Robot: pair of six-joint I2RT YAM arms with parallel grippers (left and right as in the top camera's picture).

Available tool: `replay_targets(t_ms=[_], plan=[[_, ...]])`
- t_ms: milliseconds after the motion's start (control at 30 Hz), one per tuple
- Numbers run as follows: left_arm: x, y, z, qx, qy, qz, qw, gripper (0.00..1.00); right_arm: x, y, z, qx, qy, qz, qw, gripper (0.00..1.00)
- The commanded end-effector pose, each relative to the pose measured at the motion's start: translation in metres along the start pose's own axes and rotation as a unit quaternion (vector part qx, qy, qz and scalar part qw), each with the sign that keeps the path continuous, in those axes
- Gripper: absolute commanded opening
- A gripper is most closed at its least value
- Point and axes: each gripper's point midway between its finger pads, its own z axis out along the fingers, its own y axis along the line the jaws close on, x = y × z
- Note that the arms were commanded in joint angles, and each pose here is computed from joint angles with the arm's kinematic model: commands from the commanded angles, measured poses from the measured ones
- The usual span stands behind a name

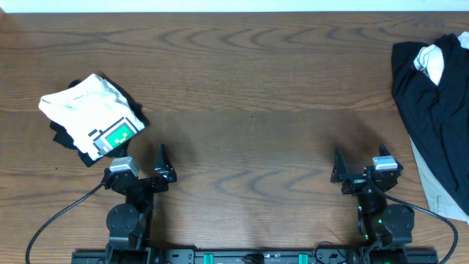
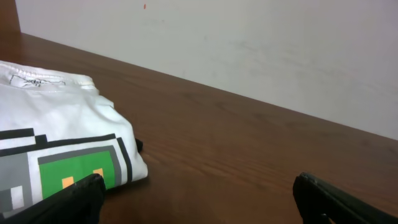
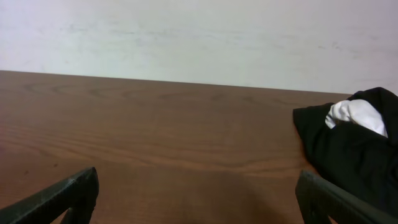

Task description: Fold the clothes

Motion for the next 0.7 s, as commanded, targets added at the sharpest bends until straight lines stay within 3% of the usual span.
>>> replay_targets(t_ms=[0,300,433,667], plan=[[0.016,0.008,0.001,-0.015,0.024,0.000,1.000,0.98,0.001,-0.002,0.000,0.006,0.001,-0.007,1.000,0.99],[0.016,0.008,0.001,-0.015,0.024,0.000,1.000,0.98,0.001,-0.001,0.000,0.001,0.001,-0.004,1.000,0.99],[0.016,0.008,0.001,-0.015,0.024,0.000,1.000,0.98,-0.003,0.003,0.000,-0.009,-0.007,0.052,0.999,0.99],[0.016,0.008,0.001,-0.015,0.024,0.000,1.000,0.98,-0.001,0.012,-0.002,-0.036,0.008,0.078,0.996,0.99]])
